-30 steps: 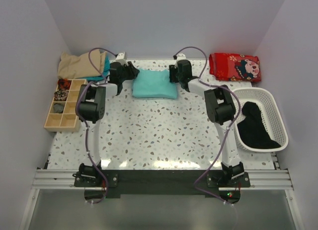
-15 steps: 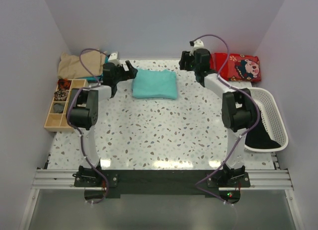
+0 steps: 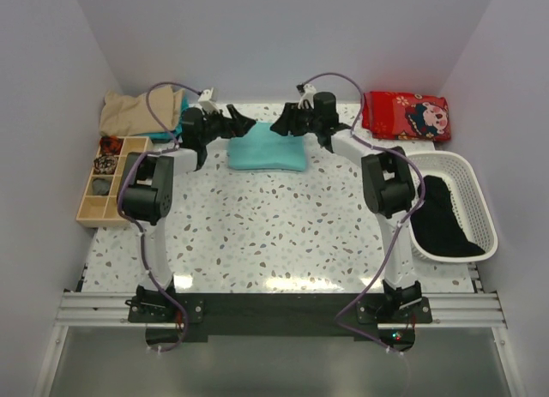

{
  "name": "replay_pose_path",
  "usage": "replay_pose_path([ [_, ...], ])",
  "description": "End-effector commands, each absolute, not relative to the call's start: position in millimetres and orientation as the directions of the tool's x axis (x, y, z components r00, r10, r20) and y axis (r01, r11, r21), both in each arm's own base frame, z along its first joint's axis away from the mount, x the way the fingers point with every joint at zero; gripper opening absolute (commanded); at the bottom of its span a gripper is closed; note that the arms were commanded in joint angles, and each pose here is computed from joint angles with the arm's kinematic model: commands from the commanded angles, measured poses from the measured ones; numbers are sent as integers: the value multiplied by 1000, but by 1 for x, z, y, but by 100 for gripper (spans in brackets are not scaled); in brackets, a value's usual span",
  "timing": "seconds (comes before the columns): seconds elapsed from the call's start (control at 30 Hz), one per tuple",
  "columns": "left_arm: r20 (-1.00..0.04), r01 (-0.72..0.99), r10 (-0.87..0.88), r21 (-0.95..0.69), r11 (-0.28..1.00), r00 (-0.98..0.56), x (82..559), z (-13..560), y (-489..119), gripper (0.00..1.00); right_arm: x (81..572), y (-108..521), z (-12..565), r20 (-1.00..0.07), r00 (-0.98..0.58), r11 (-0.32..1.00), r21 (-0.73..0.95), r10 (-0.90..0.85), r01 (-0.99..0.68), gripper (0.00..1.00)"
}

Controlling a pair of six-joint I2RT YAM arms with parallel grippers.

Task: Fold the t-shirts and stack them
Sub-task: Smooth out wrinkles on the folded tshirt

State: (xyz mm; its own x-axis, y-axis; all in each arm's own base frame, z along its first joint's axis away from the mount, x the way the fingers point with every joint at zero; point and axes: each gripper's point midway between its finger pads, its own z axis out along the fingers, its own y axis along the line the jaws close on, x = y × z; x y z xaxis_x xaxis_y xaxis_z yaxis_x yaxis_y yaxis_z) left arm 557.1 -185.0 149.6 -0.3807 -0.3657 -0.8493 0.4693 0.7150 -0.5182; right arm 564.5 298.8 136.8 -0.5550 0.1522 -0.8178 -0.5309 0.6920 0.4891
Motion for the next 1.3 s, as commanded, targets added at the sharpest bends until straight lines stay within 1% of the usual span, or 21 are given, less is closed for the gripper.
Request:
replay_pose_path([
  [0.0, -801, 505, -390, -592, 629, -454, 546, 128, -198, 100, 550, 323, 110, -747, -653, 614, 575, 125, -540, 61],
  [0.13, -764, 458, -385, -628, 629, -518, 536, 95, -201, 100, 540, 319, 78, -704, -702, 632, 593, 106, -499, 61],
  [0.3, -722, 381, -388, -654, 654, -573, 520, 64, -197, 100, 522, 311, 63, -675, -732, 657, 593, 91, -465, 61],
  [0.5, -691, 321, -371, -655, 684, -621, 475, 47, -202, 100, 483, 304, 54, -650, -758, 679, 580, 53, -450, 61],
  [0.53, -683, 310, -367, -656, 688, -631, 463, 45, -201, 100, 469, 303, 44, -635, -772, 686, 576, 31, -445, 61],
  [0.6, -674, 307, -350, -655, 691, -651, 446, 43, -207, 100, 455, 303, 54, -644, -765, 681, 570, 21, -461, 61],
  [0.63, -666, 304, -343, -658, 689, -662, 432, 42, -207, 100, 436, 303, 43, -622, -783, 684, 568, -6, -457, 61],
  [0.67, -659, 309, -335, -662, 683, -673, 420, 43, -213, 100, 429, 304, 58, -643, -765, 676, 559, -11, -479, 61],
  [0.7, -673, 319, -337, -655, 685, -659, 413, 54, -214, 100, 415, 308, 59, -641, -767, 672, 554, -33, -492, 61],
  [0.77, -655, 308, -316, -656, 689, -687, 383, 47, -216, 100, 389, 299, 52, -629, -775, 691, 535, -56, -485, 61],
  [0.8, -657, 313, -317, -656, 687, -684, 375, 51, -216, 100, 380, 300, 77, -668, -742, 677, 522, -52, -518, 61],
  [0.83, -673, 336, -317, -653, 678, -668, 362, 66, -217, 100, 364, 290, 68, -653, -755, 700, 515, -54, -495, 61],
  [0.87, -689, 354, -310, -642, 680, -655, 358, 74, -216, 100, 358, 287, 75, -665, -745, 700, 509, -50, -501, 61],
  [0.9, -713, 357, -313, -621, 698, -628, 354, 91, -211, 100, 353, 284, 104, -707, -707, 690, 498, -28, -525, 61],
  [0.93, -742, 375, -290, -586, 718, -604, 353, 99, -208, 100, 344, 276, 103, -707, -706, 701, 485, -37, -523, 61],
  [1.03, -816, 385, -245, -483, 786, -523, 354, 135, -192, 100, 336, 255, 145, -785, -618, 736, 402, -29, -544, 63],
  [1.1, -836, 355, -225, -436, 827, -501, 353, 147, -180, 100, 335, 242, 161, -814, -580, 773, 349, -30, -530, 63],
  [1.13, -847, 351, -219, -418, 838, -485, 356, 155, -177, 100, 334, 233, 178, -842, -539, 788, 314, -26, -529, 64],
  [1.17, -846, 339, -218, -413, 846, -486, 356, 157, -174, 100, 335, 227, 184, -852, -524, 807, 291, -26, -513, 64],
  [1.2, -835, 286, -226, -407, 867, -502, 356, 151, -167, 100, 340, 211, 182, -854, -520, 860, 245, -29, -449, 65],
  [1.27, -808, 241, -262, -439, 866, -528, 358, 146, -164, 100, 343, 198, 184, -862, -505, 893, 193, -43, -406, 68],
])
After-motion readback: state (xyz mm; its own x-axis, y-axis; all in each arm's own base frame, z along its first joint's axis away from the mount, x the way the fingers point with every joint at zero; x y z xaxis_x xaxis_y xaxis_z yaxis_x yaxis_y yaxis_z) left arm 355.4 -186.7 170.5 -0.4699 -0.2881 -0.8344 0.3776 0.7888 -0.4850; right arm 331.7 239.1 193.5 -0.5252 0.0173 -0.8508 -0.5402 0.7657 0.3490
